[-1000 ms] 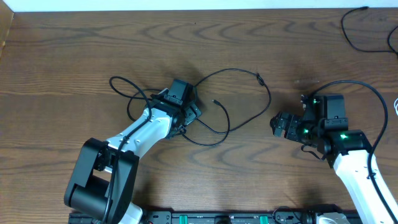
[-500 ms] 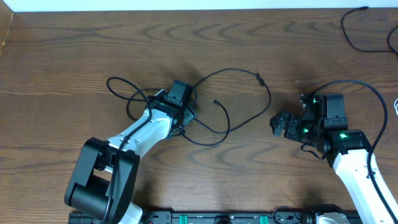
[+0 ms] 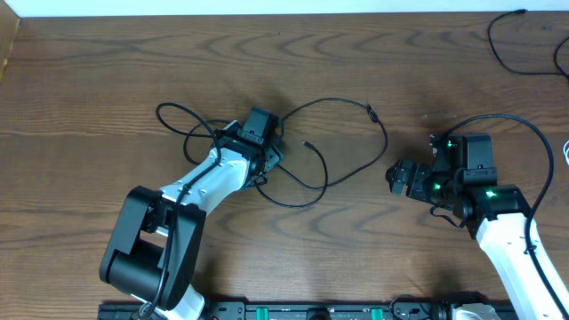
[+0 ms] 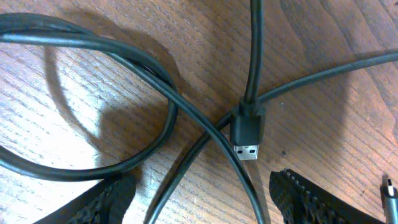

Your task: Untangle cables

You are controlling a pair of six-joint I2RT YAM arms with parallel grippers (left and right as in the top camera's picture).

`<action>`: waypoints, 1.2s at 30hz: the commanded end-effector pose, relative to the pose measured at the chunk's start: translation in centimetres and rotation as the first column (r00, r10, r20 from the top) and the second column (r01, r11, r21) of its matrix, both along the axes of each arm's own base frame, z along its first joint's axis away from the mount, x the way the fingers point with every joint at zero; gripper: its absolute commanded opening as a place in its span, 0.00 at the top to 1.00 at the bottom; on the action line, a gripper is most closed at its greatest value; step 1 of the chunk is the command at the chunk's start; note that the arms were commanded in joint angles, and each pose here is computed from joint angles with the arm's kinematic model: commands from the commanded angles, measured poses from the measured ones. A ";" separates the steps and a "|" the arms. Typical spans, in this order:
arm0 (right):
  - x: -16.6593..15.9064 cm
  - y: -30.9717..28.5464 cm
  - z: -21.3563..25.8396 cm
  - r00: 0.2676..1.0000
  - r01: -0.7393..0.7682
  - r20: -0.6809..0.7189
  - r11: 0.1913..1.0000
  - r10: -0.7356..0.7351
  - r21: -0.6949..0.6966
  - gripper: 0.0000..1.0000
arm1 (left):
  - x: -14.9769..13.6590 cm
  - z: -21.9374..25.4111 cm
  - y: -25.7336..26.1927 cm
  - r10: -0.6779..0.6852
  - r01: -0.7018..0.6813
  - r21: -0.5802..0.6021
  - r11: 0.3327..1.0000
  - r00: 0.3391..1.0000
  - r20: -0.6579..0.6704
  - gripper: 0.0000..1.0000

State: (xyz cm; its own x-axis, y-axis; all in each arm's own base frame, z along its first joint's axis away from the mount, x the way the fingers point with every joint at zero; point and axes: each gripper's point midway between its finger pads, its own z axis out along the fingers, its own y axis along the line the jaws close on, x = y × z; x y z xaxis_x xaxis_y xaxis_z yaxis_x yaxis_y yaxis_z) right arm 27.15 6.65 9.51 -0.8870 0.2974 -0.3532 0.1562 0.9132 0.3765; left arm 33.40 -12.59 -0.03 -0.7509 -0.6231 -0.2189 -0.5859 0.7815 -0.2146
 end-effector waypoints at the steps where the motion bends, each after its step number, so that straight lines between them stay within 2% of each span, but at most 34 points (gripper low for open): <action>1: -0.2 -0.1 -0.3 1.000 -0.010 -0.007 1.000 0.010 -0.007 0.01 | -5.5 -5.1 -0.3 -0.018 0.007 -0.046 0.999 0.971 -0.240 0.23; 8: -0.3 -0.1 -0.4 1.000 -0.010 -0.010 1.000 0.010 -0.007 0.01 | -6.2 -5.1 -1.1 -0.075 0.068 -0.040 0.997 0.967 -0.245 0.29; 18: -0.6 -0.1 -0.5 1.000 -0.011 -0.025 1.000 0.011 -0.009 0.01 | -7.0 -5.1 -1.5 -0.160 0.151 -0.054 0.987 0.950 -0.269 0.28; 28: -0.6 -0.1 -0.5 0.999 -0.043 -0.015 0.999 0.042 -0.024 0.01 | -7.7 -5.3 1.1 -0.194 0.241 0.132 0.962 0.936 -0.295 0.28; 36: -0.7 -0.1 -0.6 0.999 -0.043 -0.016 0.999 0.042 -0.024 0.01 | -7.8 -5.5 0.8 -0.218 0.270 0.150 0.951 0.930 -0.295 0.28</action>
State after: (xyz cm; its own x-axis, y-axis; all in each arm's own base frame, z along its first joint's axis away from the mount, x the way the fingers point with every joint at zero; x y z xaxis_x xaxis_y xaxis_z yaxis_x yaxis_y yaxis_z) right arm 26.75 6.61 9.29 -0.8983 0.2673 -0.3486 0.1346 0.9229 0.3608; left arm 30.63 -13.60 -0.70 -0.8864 -0.3915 -0.2472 -0.3938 0.9182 -0.0421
